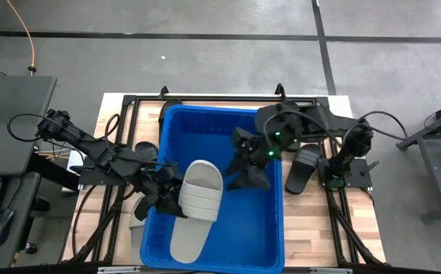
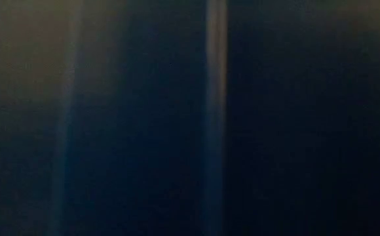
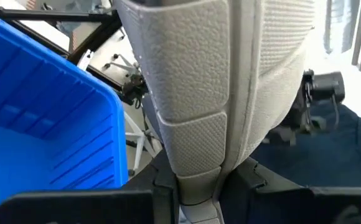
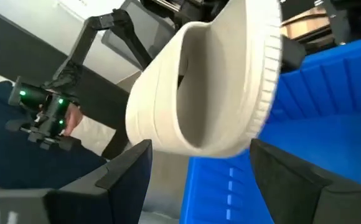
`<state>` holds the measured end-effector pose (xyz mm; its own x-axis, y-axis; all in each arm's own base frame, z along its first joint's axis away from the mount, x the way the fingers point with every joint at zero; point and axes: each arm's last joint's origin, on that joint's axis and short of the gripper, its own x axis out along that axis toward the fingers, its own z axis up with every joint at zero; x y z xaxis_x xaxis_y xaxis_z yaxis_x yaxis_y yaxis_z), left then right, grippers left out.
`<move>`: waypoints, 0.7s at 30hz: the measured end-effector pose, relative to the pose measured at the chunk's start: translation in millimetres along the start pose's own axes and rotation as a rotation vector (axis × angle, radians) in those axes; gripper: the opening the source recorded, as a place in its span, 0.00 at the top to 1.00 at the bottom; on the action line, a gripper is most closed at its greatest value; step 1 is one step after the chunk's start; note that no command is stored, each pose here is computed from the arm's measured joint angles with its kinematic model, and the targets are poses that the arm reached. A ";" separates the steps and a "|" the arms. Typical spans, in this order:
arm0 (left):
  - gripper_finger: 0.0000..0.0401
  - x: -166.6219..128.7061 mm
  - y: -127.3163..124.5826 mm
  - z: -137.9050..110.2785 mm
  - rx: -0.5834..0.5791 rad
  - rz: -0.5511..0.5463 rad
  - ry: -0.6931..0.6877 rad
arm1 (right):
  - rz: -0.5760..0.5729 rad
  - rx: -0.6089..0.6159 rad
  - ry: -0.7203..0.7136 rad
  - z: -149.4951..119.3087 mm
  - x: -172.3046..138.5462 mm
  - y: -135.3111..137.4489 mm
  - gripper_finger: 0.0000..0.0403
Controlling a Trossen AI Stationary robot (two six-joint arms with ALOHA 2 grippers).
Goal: Pick and place slides into bin
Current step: Put the gray slider into the blue bin
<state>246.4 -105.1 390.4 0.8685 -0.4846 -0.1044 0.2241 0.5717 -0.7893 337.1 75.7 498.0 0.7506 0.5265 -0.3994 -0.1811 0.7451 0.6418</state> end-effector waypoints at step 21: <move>0.85 5.5 -4.5 -9.1 0.018 -0.010 0.014 | -0.068 0.002 -0.006 13.2 21.9 -32.8 0.36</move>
<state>246.1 -116.3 387.9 0.8600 -0.4994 -0.1051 0.2408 0.5787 -0.7792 367.9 57.4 476.9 0.7648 0.4722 -0.4383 -0.1282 0.7782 0.6147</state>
